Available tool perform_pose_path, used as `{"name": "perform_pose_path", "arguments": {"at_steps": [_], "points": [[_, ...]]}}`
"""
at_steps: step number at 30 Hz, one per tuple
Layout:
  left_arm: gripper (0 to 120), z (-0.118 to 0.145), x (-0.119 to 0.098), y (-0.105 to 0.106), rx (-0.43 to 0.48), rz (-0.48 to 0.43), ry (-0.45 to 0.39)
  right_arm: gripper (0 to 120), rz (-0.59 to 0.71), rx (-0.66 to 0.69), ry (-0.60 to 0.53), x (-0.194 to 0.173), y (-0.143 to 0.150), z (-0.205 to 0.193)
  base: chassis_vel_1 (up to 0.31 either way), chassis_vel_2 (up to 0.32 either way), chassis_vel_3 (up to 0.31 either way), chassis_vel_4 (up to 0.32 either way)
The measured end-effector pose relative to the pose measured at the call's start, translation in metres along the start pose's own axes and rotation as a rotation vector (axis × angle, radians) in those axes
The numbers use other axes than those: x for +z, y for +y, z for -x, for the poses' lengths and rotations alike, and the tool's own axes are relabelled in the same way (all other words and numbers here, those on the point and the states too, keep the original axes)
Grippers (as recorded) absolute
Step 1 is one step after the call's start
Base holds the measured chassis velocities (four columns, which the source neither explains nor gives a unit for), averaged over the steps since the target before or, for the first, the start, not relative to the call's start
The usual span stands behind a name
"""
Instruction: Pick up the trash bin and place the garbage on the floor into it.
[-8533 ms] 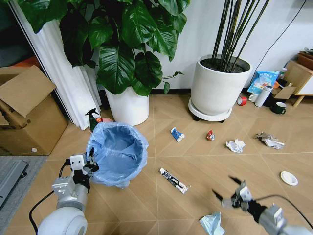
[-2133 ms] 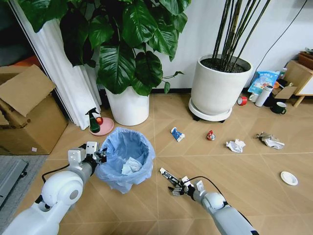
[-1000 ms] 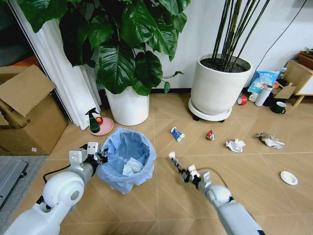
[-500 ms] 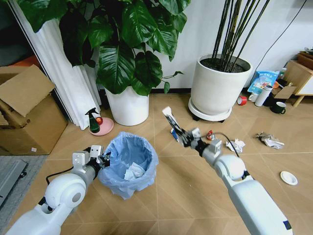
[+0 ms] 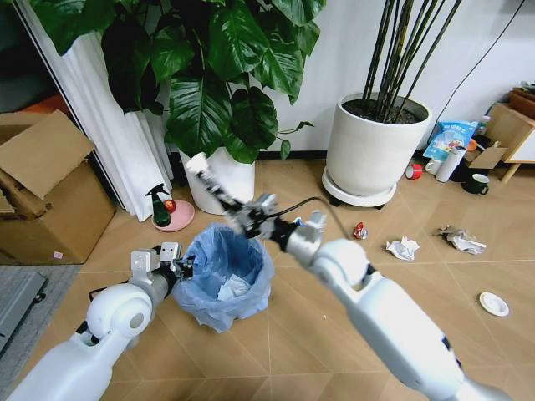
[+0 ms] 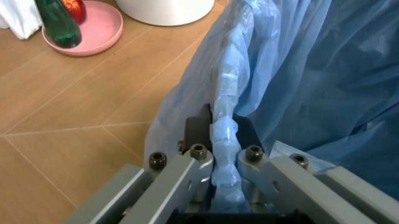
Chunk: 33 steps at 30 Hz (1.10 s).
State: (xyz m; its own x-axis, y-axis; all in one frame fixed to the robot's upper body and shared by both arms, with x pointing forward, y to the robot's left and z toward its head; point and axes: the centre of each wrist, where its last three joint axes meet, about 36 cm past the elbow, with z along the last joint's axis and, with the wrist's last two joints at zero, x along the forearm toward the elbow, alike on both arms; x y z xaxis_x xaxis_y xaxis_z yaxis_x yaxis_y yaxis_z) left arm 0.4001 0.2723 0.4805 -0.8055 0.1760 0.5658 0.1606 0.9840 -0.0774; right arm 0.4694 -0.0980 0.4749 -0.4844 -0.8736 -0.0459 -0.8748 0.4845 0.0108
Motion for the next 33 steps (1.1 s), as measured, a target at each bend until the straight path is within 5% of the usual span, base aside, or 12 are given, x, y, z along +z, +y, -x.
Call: {"name": "perform_pose_path", "arguments": {"at_steps": [7,19,27,33], "points": [[0,-0.001,-0.002,0.003,-0.007,0.0,-0.004,13,0.011,0.007,0.068,0.025,0.01,-0.005,0.0,0.0,0.0,0.0],[0,-0.002,-0.005,0.003,-0.005,0.0,-0.014,56,0.013,0.038,0.103,0.041,0.013,-0.003,0.0,0.0,0.0,0.0],[0,-0.007,-0.006,0.005,-0.025,0.005,-0.036,90,0.017,0.258,0.041,0.009,-0.013,-0.029,0.0,0.0,0.0,0.0],[0,-0.009,-0.003,0.004,-0.043,0.015,-0.056,100,0.037,0.438,0.059,0.012,-0.032,-0.077,0.0,0.0,0.0,0.0]]}}
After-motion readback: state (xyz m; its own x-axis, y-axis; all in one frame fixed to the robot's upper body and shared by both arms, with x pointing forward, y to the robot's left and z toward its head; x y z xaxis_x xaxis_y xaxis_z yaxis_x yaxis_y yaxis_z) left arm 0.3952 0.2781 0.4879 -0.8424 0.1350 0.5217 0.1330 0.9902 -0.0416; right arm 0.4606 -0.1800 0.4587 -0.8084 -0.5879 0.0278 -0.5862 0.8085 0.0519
